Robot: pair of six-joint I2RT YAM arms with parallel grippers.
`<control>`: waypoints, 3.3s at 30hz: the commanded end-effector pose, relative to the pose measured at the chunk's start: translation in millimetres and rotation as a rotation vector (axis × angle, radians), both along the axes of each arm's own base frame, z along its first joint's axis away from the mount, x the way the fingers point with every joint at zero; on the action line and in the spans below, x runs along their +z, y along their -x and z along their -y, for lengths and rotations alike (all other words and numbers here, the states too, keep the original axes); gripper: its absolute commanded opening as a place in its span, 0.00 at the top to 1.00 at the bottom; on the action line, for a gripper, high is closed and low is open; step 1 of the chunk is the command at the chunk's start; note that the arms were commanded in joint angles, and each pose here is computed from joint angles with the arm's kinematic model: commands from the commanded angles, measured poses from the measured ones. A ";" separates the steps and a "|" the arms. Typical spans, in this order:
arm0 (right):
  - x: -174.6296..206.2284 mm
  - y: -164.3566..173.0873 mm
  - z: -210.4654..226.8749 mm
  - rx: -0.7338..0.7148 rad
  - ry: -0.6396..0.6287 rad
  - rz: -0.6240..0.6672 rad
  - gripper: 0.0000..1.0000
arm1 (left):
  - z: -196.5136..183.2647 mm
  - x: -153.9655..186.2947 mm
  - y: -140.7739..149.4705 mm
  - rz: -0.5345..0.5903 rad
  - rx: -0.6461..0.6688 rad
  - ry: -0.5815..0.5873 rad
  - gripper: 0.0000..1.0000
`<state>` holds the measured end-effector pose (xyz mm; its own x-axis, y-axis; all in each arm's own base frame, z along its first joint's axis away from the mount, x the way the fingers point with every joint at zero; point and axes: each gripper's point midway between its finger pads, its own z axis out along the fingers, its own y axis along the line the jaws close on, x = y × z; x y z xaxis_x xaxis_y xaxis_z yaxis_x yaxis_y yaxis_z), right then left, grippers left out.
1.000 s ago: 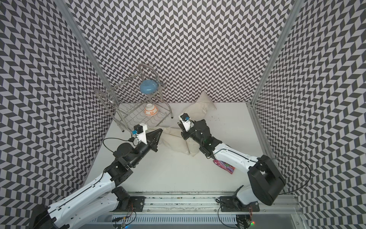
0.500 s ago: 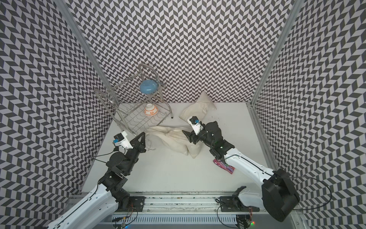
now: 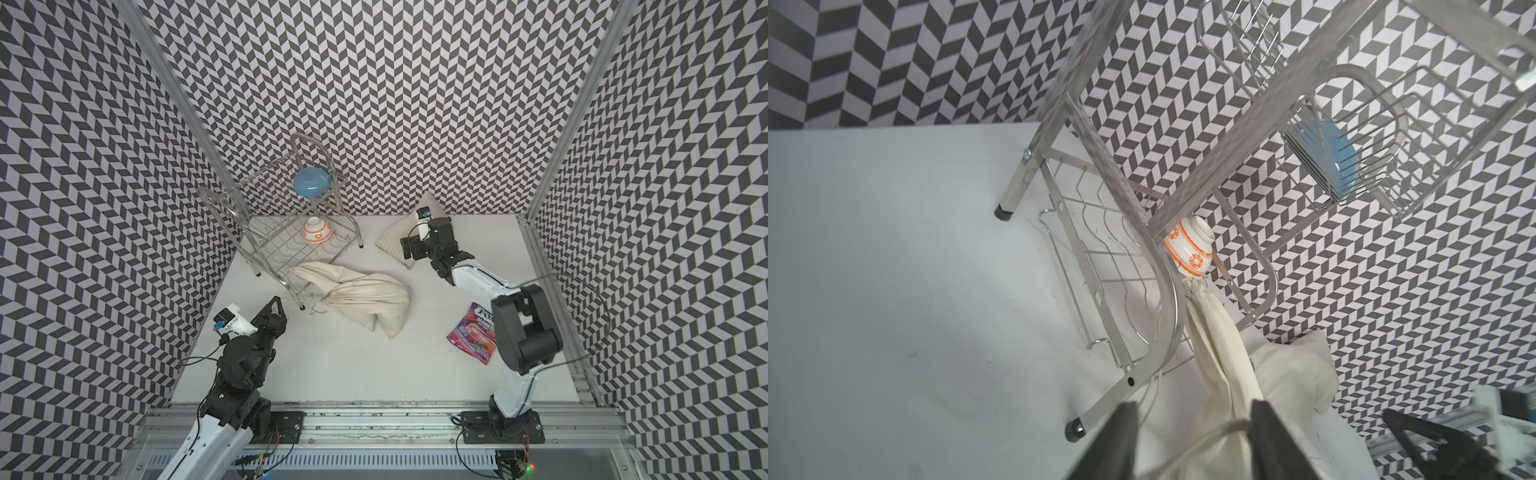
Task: Close the soil bag
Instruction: Move the soil bag to the center of the board, then frap the soil bag at the center of the board.
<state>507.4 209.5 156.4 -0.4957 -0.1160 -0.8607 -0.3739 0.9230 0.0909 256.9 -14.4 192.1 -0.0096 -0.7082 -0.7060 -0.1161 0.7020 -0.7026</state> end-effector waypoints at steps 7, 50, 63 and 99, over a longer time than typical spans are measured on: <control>-100.7 -48.5 -3.5 -0.114 0.153 -0.210 0.00 | 40.9 103.6 -2.8 0.187 -0.231 -0.127 0.10; 89.2 152.1 -58.6 0.334 -0.364 0.027 0.62 | 225.7 50.6 -23.6 0.014 -0.801 -0.281 0.09; 50.3 217.0 -30.2 0.293 -0.317 -0.009 0.39 | 218.2 50.0 -25.9 0.017 -0.778 -0.318 0.07; 16.4 212.5 -103.3 0.290 -0.485 -0.023 0.68 | 205.4 53.2 -30.3 0.025 -0.732 -0.299 0.06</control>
<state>284.2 305.3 148.7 -0.5657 0.0808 -0.8207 -0.5936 0.6509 0.4733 286.6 -224.0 235.2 -0.4086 -0.2799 -0.8687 0.4587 0.7599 -0.4606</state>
